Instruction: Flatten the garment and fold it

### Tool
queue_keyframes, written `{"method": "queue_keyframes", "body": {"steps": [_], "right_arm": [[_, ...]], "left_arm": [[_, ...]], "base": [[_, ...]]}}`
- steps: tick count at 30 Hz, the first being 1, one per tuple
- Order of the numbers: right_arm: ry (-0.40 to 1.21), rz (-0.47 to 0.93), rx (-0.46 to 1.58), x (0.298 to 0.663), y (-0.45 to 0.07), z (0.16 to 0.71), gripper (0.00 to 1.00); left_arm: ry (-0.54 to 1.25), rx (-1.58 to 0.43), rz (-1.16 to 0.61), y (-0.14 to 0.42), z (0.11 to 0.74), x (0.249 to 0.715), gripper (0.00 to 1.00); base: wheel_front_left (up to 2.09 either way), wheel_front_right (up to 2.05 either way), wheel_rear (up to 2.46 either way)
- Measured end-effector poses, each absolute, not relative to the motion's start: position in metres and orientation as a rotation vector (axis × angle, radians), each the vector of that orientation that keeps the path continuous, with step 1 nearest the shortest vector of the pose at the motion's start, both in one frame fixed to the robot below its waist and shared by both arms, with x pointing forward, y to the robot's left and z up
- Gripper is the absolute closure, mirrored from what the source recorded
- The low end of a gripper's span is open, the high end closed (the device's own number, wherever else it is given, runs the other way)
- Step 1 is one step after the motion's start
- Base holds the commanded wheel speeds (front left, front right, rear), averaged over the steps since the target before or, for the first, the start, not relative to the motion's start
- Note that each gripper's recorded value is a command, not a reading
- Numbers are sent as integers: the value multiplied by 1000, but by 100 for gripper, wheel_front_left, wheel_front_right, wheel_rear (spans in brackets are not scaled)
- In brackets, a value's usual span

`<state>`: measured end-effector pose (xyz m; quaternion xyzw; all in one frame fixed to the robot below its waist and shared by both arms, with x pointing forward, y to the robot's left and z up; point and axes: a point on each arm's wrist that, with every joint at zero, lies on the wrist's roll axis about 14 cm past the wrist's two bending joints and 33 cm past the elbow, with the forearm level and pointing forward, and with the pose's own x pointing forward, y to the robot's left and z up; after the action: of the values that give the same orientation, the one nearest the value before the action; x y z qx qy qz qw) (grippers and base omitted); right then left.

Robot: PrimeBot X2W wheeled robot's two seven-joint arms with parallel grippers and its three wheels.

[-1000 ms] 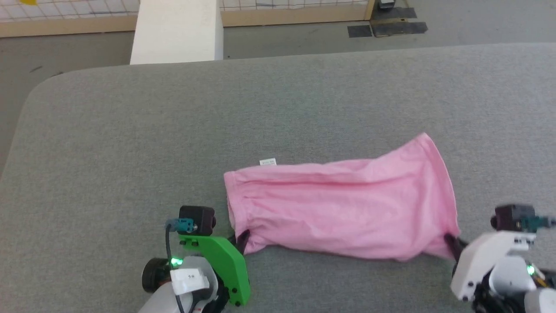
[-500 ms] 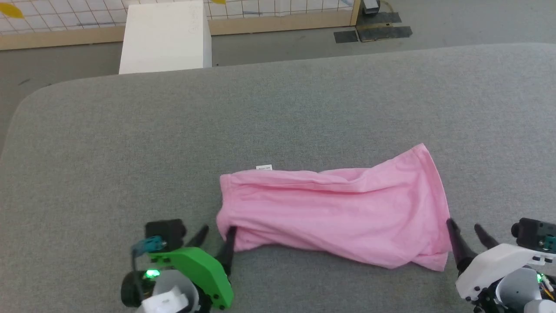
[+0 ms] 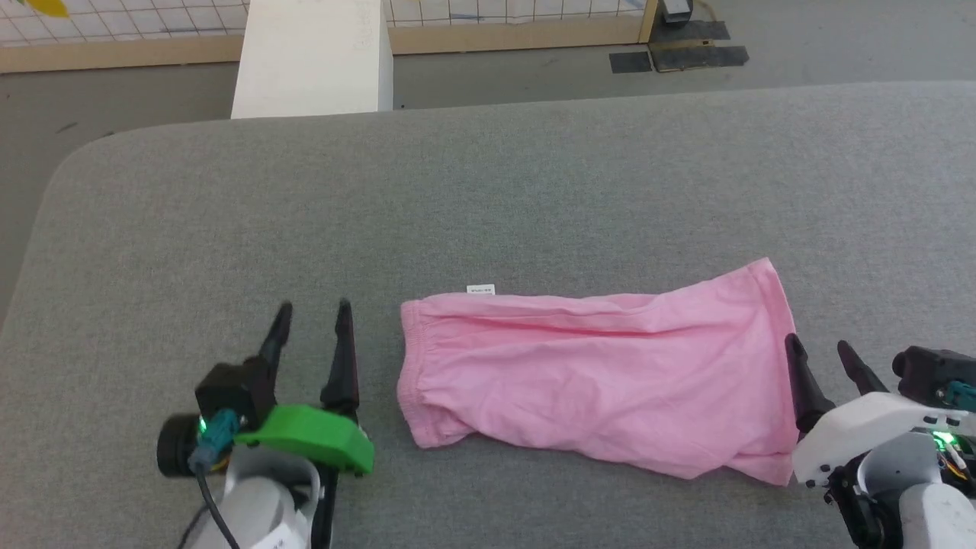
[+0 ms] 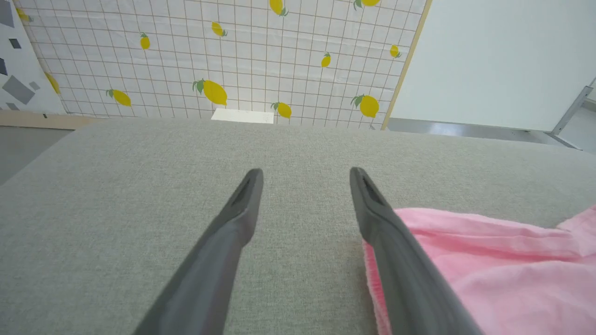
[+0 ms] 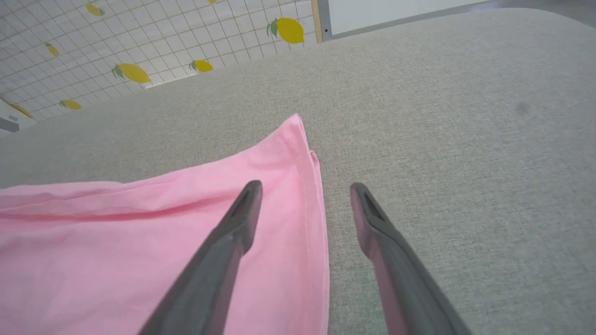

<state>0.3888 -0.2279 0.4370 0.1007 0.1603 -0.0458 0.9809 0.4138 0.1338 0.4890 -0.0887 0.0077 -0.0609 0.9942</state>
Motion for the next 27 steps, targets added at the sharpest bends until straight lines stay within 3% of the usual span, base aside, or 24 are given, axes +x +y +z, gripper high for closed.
{"method": "queue_keyframes", "body": {"steps": [5,14,15,16,18,23,27], "right_arm": [[482,-115,245,387,-231,403,0],[710,-76,279,385,-217,369,0],[726,-66,276,386,-215,369,40],[739,-55,271,386,-213,368,55],[744,-43,264,387,-211,370,100],[704,-42,276,389,-208,382,100],[645,-119,266,387,-234,395,100]], "left_arm": [[-97,-132,-95,139,517,428,0],[-148,-117,-70,143,527,430,0],[-147,-117,-67,144,527,430,0],[-147,-118,-64,145,527,429,0],[-148,-119,-59,148,527,428,0],[-164,-127,-45,152,532,428,0],[-170,-116,-46,153,533,427,0]], "base": [[0,0,0],[0,0,0],[0,0,0],[0,0,0],[0,0,0],[0,0,0],[0,0,0]]}}
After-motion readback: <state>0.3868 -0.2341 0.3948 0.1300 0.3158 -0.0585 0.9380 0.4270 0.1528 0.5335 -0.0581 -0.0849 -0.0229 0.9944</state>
